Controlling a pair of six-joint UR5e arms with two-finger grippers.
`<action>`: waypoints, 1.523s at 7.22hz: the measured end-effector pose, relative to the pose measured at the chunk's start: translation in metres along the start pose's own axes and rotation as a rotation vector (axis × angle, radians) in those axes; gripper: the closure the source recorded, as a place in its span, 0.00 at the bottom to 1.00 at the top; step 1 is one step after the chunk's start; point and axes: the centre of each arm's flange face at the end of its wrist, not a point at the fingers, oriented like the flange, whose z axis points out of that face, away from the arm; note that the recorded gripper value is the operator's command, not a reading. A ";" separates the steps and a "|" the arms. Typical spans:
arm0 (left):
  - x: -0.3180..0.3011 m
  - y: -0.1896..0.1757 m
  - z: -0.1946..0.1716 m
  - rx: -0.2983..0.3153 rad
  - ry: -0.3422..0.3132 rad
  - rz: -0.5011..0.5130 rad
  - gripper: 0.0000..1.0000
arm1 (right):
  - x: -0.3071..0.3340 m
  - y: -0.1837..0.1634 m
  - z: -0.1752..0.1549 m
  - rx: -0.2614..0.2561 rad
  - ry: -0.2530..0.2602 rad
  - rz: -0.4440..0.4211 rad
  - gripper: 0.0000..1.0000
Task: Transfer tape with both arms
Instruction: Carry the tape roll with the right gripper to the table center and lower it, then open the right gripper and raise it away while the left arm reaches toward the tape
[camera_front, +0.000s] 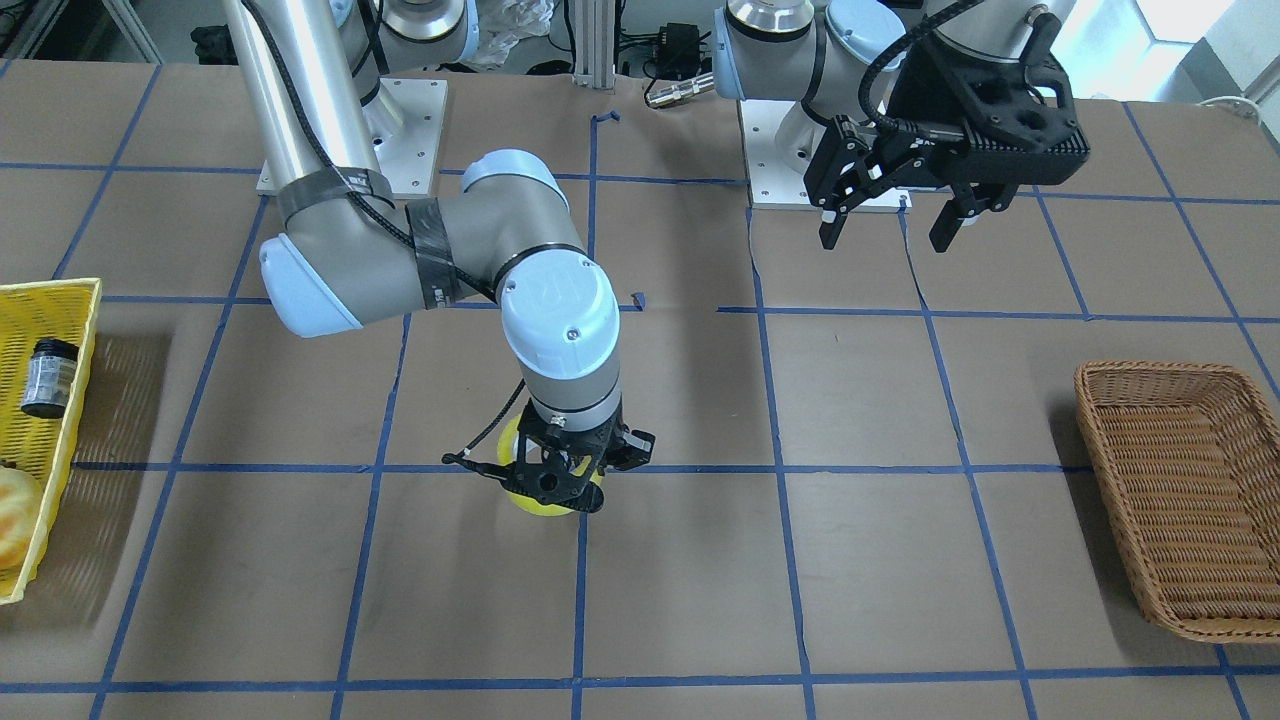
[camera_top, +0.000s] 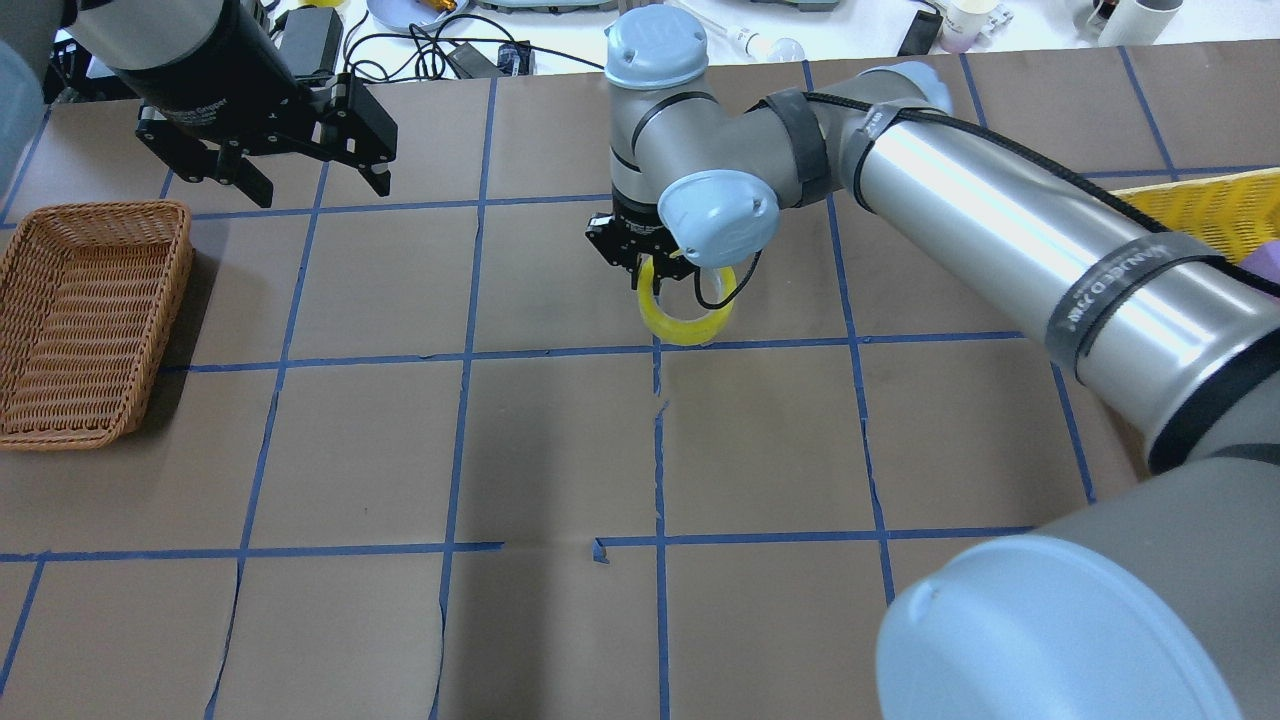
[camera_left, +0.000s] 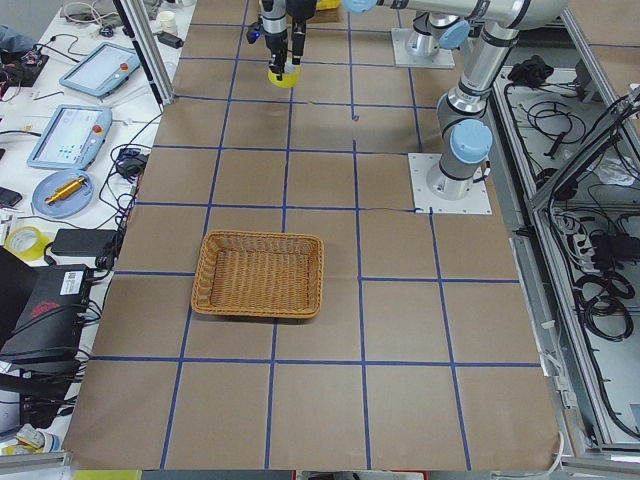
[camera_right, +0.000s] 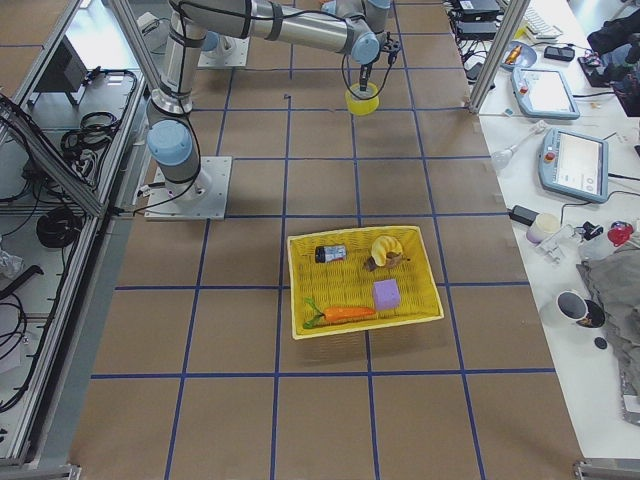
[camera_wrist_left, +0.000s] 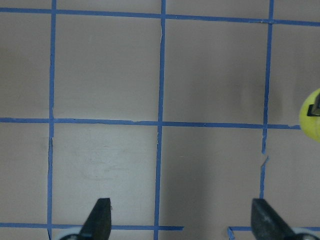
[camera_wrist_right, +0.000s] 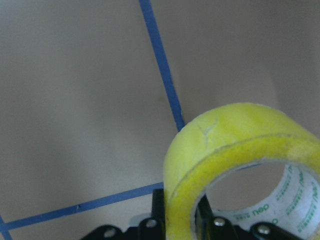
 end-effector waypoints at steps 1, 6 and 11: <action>0.000 0.000 0.000 0.000 0.000 0.000 0.00 | -0.008 -0.001 0.014 -0.022 -0.011 0.022 1.00; -0.001 -0.005 0.009 -0.018 -0.001 -0.011 0.00 | -0.010 -0.004 0.020 -0.024 -0.040 0.063 0.00; 0.006 -0.027 0.077 -0.057 0.011 -0.008 0.00 | 0.187 -0.080 -0.147 0.025 -0.048 -0.046 0.00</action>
